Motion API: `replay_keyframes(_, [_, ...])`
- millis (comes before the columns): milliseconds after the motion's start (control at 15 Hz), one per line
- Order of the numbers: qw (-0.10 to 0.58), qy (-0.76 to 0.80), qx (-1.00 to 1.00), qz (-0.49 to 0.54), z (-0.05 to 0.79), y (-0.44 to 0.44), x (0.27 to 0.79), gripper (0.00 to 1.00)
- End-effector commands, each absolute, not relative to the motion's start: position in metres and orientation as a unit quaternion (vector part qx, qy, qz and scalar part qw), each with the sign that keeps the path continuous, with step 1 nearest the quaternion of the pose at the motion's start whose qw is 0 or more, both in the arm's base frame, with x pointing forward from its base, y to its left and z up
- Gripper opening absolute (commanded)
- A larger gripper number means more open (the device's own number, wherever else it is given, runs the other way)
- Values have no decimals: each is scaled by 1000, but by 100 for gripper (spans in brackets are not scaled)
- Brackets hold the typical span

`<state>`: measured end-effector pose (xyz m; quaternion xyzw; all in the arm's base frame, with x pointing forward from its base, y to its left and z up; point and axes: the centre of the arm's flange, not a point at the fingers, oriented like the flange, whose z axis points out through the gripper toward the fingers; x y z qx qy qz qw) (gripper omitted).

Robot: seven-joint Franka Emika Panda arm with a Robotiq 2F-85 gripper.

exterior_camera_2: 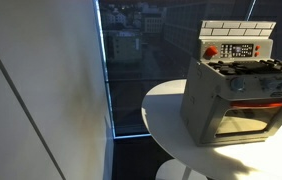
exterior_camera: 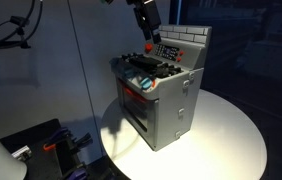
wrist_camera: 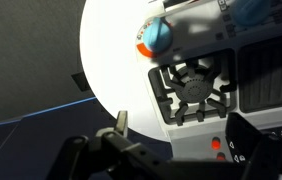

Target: Push the top right button on the toy stove

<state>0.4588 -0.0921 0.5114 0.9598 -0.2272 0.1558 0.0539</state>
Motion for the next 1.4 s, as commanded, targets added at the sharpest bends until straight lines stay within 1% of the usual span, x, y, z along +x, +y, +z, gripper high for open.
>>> replay_keyframes(0, [49,-255,954,149,516,-98,488,100])
replay_keyframes(667, [48,-312,935,161,474,-109,545,100])
replay_keyframes(1333, [39,-318,931,175,456,-105,584,100])
